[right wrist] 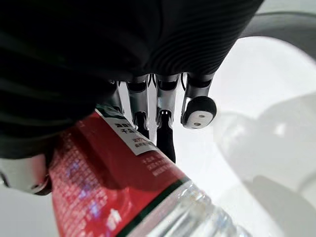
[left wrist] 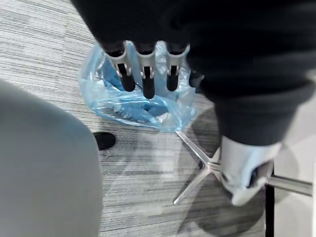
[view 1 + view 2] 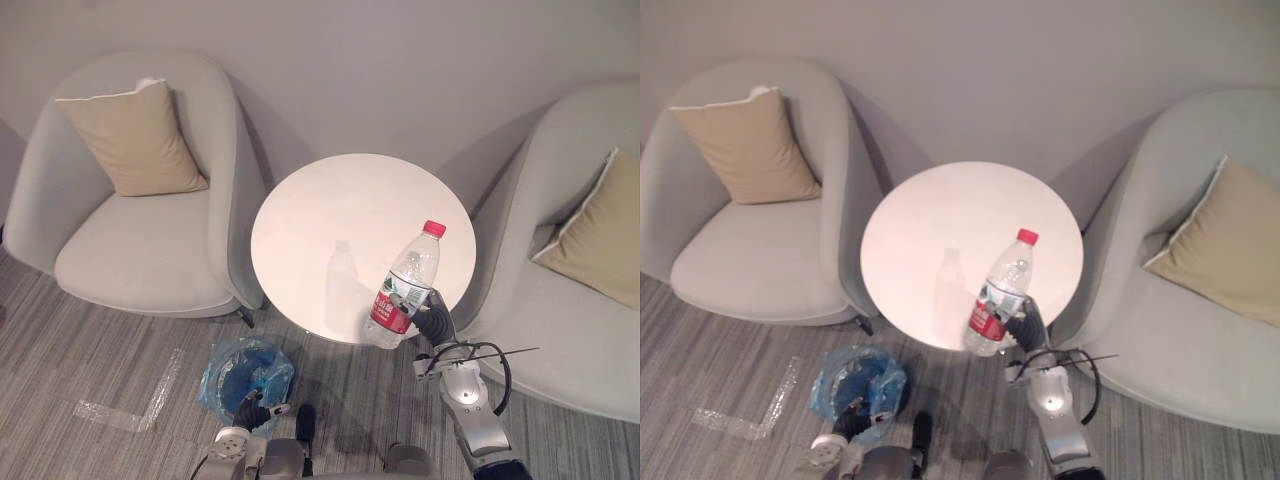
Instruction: Gather rubbish on tea table into small bin, then transfer packed bag to large trash can.
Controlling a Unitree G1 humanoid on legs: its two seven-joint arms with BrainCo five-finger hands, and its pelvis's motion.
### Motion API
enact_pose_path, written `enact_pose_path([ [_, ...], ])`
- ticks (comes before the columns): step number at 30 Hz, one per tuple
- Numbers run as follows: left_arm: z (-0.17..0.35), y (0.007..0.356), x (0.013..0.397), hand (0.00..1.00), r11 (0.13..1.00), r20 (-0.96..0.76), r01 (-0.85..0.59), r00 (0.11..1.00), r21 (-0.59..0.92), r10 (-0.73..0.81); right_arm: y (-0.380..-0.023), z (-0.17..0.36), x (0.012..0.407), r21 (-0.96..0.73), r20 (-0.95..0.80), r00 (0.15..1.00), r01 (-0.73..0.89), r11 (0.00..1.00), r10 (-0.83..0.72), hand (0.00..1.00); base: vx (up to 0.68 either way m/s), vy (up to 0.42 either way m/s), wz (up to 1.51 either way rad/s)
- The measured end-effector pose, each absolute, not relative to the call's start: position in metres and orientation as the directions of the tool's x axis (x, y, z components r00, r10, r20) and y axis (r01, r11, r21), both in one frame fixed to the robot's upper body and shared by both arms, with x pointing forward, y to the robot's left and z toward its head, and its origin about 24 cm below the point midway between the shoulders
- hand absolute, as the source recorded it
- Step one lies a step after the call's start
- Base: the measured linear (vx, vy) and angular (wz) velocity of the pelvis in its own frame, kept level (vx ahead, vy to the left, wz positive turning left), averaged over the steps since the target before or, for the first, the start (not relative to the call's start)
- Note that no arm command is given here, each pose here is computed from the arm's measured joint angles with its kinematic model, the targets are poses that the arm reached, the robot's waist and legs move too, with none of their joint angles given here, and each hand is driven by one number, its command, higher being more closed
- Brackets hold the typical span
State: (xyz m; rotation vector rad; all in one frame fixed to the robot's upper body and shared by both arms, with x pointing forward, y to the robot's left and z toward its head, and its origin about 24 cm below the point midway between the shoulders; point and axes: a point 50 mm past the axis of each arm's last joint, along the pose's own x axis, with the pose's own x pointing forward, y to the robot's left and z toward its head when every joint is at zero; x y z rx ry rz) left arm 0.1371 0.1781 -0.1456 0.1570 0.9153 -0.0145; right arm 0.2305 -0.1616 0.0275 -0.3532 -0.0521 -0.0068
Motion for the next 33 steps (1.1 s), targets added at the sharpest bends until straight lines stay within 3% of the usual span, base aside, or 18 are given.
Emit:
enact_pose_path([
  [10,-0.145,0.164,0.140,0.00,0.986,-0.780,0.113,0.625,0.120,0.024,-0.175,0.027,0.223,-0.400,0.066,0.994,0.103,0.911,-0.083,1.00,-0.13,-0.045,0.78],
  [18,-0.148,0.161,0.138,0.00,0.955,-0.802,0.235,0.597,0.180,0.004,-0.190,0.025,0.223,-0.398,0.057,0.979,0.200,0.895,-0.193,1.00,-0.05,0.099,1.02],
  [27,-0.149,0.169,0.135,0.00,0.950,-0.802,0.215,0.594,0.225,0.055,-0.156,0.001,0.237,-0.354,-0.056,0.994,0.070,0.932,-0.096,1.00,-0.04,0.055,0.21],
  [33,-0.149,0.174,0.133,0.00,0.949,-0.805,0.209,0.590,0.236,0.070,-0.160,-0.008,0.229,-0.368,-0.104,0.989,0.056,0.928,-0.102,1.00,-0.02,-0.048,0.25],
])
